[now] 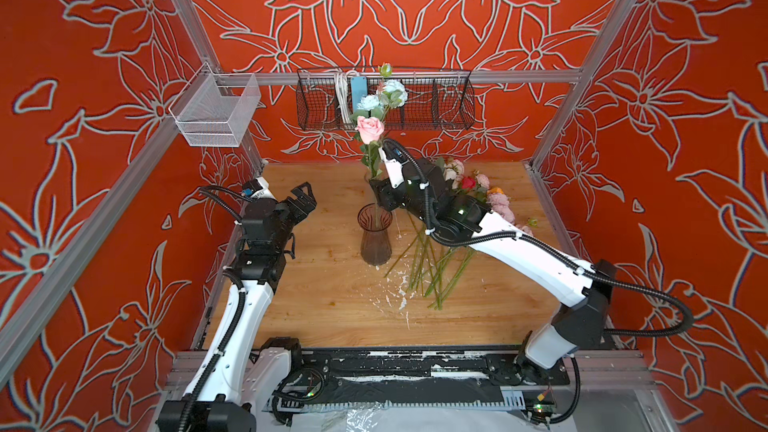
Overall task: Arrange the flowers into the vase
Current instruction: 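Carry the pink rose over the pink vase with the right gripper and lower it, then open the right gripper and draw it back toward the flower pile, then lower the right gripper into the flower pile and grasp a pink spray rose stem, then lift the pink spray rose high with the right gripper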
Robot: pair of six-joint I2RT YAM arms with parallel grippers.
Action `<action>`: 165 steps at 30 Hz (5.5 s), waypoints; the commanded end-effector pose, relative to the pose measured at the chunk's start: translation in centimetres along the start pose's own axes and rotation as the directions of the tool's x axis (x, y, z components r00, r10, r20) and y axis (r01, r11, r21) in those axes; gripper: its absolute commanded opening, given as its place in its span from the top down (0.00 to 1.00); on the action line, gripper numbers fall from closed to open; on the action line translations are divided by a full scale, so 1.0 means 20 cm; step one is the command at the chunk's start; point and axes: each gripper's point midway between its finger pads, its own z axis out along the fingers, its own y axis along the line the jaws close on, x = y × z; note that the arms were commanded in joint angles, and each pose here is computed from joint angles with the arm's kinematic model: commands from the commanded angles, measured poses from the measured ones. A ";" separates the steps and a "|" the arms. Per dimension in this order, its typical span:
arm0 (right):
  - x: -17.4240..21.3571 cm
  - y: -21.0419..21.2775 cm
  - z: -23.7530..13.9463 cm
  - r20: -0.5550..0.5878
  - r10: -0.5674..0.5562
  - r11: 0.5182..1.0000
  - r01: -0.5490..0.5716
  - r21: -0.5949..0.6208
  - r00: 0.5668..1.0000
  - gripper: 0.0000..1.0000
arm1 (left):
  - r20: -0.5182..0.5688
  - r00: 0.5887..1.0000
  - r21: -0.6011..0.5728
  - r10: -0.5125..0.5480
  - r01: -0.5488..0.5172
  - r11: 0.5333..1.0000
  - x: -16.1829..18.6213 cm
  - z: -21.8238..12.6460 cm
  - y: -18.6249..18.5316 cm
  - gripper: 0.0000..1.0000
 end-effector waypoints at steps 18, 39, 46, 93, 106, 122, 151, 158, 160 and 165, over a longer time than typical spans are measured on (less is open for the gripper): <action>0.20 0.06 -0.11 -0.216 -0.037 0.996 0.018 -0.091 0.976 0.29 | 0.000 1.000 0.013 -0.014 0.014 1.000 -0.04 -0.01 -0.02 0.02; 0.94 -1.00 -0.74 0.033 0.641 0.701 -0.603 0.382 0.767 0.57 | -0.197 0.976 0.473 -0.092 0.176 0.863 0.05 -0.07 -0.45 0.06; 1.26 -1.08 -0.46 0.015 0.849 0.488 -0.796 0.359 0.528 0.64 | -0.295 0.955 0.629 0.015 0.182 0.755 0.12 -0.12 -0.62 0.04; 1.66 -1.20 -0.08 -0.069 0.942 0.323 -0.826 0.462 0.330 0.72 | -0.326 0.943 0.626 0.061 0.168 0.761 0.23 -0.14 -0.69 0.01; 1.61 -1.21 -0.09 -0.065 0.929 0.352 -0.818 0.455 0.364 0.95 | -0.314 0.947 0.633 0.071 0.153 0.759 0.22 -0.16 -0.69 0.02; 1.59 -1.20 -0.06 -0.072 0.937 0.338 -0.837 0.430 0.342 0.89 | -0.307 0.948 0.630 0.077 0.143 0.763 0.22 -0.16 -0.69 0.01; 0.55 -1.13 -0.54 0.142 0.573 0.763 -0.588 0.268 0.808 0.94 | -0.301 0.951 0.630 0.079 0.136 0.765 0.21 -0.16 -0.69 0.01; 0.19 -0.99 -0.64 0.243 0.473 0.844 -0.515 0.152 0.847 0.94 | -0.263 0.963 0.586 0.066 0.105 0.804 0.19 -0.14 -0.64 0.01; 0.05 -0.90 -0.66 0.283 0.428 0.878 -0.469 0.094 0.858 0.95 | -0.212 0.975 0.578 0.064 0.072 0.813 0.15 -0.17 -0.63 0.01; -0.25 -0.68 -0.66 0.344 0.347 0.933 -0.358 -0.032 0.873 0.95 | -0.135 0.991 0.442 0.014 0.047 0.896 0.08 -0.13 -0.48 0.01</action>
